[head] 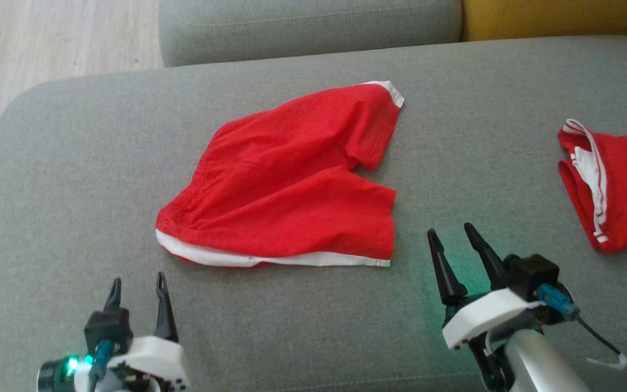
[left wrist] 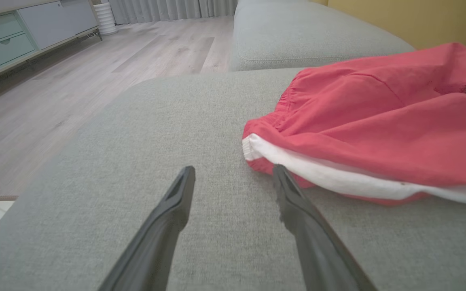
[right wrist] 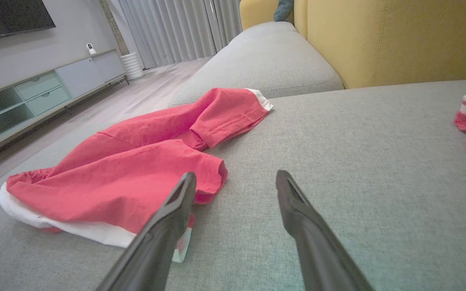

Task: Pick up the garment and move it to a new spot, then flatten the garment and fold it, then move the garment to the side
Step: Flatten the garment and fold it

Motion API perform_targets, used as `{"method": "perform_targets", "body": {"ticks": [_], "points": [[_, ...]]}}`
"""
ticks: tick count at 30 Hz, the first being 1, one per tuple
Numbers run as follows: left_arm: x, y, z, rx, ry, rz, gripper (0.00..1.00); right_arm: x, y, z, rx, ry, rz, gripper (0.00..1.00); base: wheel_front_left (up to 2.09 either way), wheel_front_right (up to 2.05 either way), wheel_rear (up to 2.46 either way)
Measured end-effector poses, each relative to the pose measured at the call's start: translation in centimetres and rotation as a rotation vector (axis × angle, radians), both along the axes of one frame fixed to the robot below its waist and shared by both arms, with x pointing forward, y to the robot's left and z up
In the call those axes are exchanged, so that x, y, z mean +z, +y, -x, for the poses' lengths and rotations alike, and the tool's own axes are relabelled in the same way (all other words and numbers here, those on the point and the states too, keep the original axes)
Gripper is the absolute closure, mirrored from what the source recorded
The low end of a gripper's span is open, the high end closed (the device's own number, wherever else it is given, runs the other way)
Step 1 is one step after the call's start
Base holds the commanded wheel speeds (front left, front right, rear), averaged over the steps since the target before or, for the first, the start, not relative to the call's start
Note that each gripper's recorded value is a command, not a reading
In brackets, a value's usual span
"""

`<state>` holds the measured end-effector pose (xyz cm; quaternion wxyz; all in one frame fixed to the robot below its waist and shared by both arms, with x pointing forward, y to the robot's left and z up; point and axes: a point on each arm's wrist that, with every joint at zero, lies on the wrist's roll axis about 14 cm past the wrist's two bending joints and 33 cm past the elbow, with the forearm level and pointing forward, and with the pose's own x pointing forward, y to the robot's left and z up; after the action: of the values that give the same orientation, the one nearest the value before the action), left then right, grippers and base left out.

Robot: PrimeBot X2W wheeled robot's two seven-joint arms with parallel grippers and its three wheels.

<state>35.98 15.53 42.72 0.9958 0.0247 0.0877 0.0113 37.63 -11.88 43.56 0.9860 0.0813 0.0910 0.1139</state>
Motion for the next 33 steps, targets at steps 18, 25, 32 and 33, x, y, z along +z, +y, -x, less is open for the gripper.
{"method": "perform_targets", "body": {"ticks": [18, 25, 32, 33], "points": [[0.7, -0.8, 0.3, -0.021, -0.023, -0.002, 0.0, 0.7, -2.0, 1.3, -0.054, -0.032, 0.041, 0.0, 0.0, 0.0, 0.0], [-0.2, -0.7, 0.6, -0.02, 0.008, 0.002, 0.0, -2.2, 2.9, 2.0, 0.106, 0.058, 0.047, 0.0, 0.0, 0.0, 0.0], [-1.2, 0.3, 0.8, 0.012, 0.039, 0.017, 0.0, -5.6, 5.3, 1.7, 0.208, 0.166, 0.082, 0.0, 0.0, 0.0, 0.0], [-1.3, 0.6, 1.0, 0.019, 0.045, 0.017, 0.0, -5.7, 5.6, 1.4, 0.22, 0.166, 0.089, 0.0, 0.0, 0.0, 0.0]]}}
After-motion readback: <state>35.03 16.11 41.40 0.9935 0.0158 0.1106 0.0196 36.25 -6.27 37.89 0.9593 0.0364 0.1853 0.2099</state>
